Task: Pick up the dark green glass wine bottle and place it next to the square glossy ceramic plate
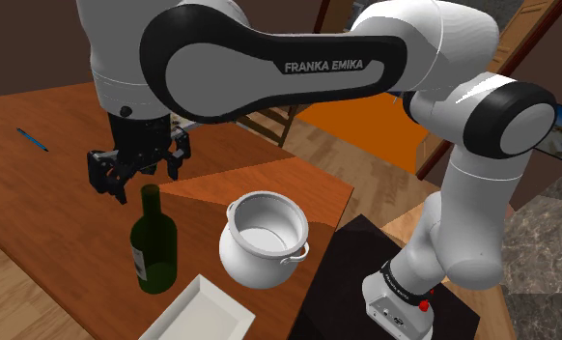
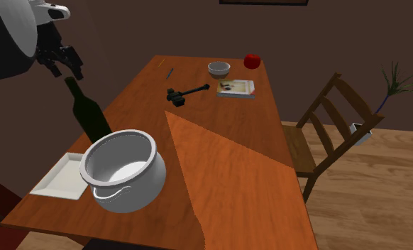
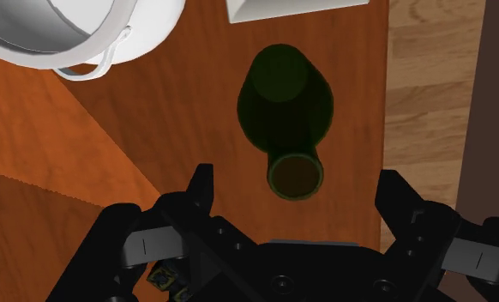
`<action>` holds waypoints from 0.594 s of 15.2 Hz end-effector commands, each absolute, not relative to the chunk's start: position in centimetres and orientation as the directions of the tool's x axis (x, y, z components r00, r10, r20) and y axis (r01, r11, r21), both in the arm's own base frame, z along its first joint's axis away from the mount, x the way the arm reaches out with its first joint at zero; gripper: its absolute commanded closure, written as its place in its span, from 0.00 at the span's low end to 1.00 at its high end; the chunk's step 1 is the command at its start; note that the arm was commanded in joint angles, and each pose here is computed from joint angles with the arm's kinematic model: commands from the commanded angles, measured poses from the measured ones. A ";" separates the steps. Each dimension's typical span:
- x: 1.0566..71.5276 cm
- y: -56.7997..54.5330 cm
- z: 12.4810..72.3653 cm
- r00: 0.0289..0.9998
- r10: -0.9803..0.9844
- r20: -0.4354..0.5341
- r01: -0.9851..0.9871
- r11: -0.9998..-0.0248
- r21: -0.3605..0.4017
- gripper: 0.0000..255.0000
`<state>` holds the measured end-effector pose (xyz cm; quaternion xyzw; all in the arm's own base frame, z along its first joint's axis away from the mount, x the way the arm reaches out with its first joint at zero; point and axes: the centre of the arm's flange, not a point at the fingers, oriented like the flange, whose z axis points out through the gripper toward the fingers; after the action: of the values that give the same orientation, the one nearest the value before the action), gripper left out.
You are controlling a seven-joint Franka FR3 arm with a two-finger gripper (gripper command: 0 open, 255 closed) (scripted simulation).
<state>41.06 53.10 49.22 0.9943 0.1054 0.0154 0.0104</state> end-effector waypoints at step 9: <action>41.0 53.1 52.7 0.977 0.210 0.028 0.209 -0.978 0.024 0.00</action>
<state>40.98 53.12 52.73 0.9942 0.1055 0.0153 0.0106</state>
